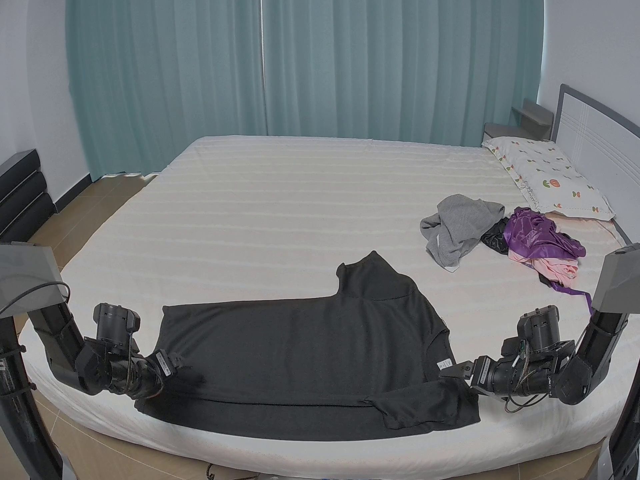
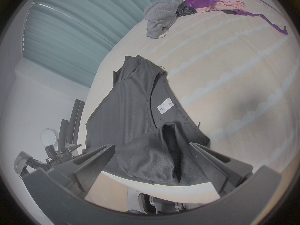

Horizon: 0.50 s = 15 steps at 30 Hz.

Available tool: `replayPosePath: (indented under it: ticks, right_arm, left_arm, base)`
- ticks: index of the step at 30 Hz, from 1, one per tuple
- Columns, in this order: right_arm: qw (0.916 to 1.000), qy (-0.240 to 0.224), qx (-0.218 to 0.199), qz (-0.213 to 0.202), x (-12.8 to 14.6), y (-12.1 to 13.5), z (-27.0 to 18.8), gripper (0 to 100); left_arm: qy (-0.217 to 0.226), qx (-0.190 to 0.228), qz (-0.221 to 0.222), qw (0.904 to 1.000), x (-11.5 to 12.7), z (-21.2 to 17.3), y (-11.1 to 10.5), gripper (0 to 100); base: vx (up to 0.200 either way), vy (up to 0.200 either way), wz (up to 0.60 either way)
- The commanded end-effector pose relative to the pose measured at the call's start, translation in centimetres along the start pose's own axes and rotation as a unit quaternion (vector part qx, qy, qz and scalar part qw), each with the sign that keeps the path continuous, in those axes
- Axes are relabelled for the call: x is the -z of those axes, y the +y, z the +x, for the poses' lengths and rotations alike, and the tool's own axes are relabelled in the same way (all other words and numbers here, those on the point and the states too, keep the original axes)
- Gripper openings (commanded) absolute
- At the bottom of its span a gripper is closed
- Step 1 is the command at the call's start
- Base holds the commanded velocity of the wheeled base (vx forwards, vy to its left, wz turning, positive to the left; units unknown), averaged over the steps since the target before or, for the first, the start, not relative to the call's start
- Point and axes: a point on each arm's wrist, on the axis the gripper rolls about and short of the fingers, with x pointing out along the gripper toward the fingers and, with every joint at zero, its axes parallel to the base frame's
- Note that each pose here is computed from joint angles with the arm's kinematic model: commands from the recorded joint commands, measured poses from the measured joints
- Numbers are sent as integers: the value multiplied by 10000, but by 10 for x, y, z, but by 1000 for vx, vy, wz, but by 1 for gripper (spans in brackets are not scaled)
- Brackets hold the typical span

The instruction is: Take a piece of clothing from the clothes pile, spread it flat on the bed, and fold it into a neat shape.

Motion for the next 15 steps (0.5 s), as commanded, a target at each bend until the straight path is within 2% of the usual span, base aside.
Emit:
replayPosePath:
  ticks: [1, 6, 10, 15]
  right_arm:
    - [9999, 101, 27, -38, 4, 1, 4, 100]
    - [9999, 96, 33, -30, 4, 1, 4, 100]
    - [9999, 107, 42, -18, 5, 0, 5, 100]
    - [9999, 108, 53, -16, 5, 0, 4, 100]
  left_arm:
    - [-450, 160, -554, 9973, -28, 4, -6, 100]
    - [-850, 427, -1270, 9873, -51, 4, -5, 100]
    - [-1411, 826, -1827, 9695, -70, 3, 0, 100]
    - [-1386, 731, -1889, 9694, -67, 10, 9, 100]
  base:
    - [0, 0, 0]
    - [0, 0, 0]
    - [0, 0, 0]
    - [0, 0, 0]
